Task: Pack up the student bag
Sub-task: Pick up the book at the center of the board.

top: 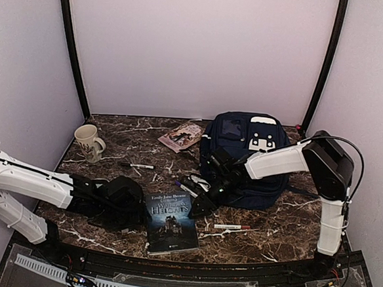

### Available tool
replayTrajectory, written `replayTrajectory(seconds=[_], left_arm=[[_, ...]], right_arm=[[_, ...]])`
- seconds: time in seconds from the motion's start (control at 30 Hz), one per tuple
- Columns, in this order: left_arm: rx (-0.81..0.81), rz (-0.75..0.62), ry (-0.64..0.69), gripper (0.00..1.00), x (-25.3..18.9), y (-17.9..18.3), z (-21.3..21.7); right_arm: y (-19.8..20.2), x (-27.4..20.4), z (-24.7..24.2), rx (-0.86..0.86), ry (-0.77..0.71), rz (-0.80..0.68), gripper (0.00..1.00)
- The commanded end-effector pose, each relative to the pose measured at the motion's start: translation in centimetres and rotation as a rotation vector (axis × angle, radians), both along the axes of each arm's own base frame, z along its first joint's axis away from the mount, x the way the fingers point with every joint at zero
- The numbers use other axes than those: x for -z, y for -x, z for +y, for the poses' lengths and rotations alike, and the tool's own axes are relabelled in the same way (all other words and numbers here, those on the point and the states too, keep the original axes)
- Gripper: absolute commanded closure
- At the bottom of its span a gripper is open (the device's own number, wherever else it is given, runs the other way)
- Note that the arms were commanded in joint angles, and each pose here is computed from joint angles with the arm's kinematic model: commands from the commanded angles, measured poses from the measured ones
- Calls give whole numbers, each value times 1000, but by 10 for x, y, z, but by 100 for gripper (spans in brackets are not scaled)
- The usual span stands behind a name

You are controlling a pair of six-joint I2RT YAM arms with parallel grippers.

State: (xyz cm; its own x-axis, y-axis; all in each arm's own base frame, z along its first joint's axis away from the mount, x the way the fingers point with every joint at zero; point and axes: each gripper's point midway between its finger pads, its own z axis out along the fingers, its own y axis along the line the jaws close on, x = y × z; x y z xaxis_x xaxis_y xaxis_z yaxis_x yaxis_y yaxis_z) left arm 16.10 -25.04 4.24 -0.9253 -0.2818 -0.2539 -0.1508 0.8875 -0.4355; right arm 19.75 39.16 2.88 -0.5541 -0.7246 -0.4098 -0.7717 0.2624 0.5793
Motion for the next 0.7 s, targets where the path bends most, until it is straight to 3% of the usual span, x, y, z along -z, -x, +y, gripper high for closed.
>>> replayTrajectory(seconds=[0.0, 0.2, 0.37, 0.67], left_arm=[[-13, 59, 61, 30, 14, 11, -5], [-30, 112, 124, 29, 27, 15, -14], [-55, 126, 191, 29, 34, 14, -21], [23, -231, 310, 29, -47, -36, -52]], right_arm=[[2, 58, -24, 68, 196, 57, 56], [8, 102, -49, 113, 335, 131, 72], [15, 123, -59, 118, 379, 186, 76], [19, 125, -60, 109, 366, 225, 76]])
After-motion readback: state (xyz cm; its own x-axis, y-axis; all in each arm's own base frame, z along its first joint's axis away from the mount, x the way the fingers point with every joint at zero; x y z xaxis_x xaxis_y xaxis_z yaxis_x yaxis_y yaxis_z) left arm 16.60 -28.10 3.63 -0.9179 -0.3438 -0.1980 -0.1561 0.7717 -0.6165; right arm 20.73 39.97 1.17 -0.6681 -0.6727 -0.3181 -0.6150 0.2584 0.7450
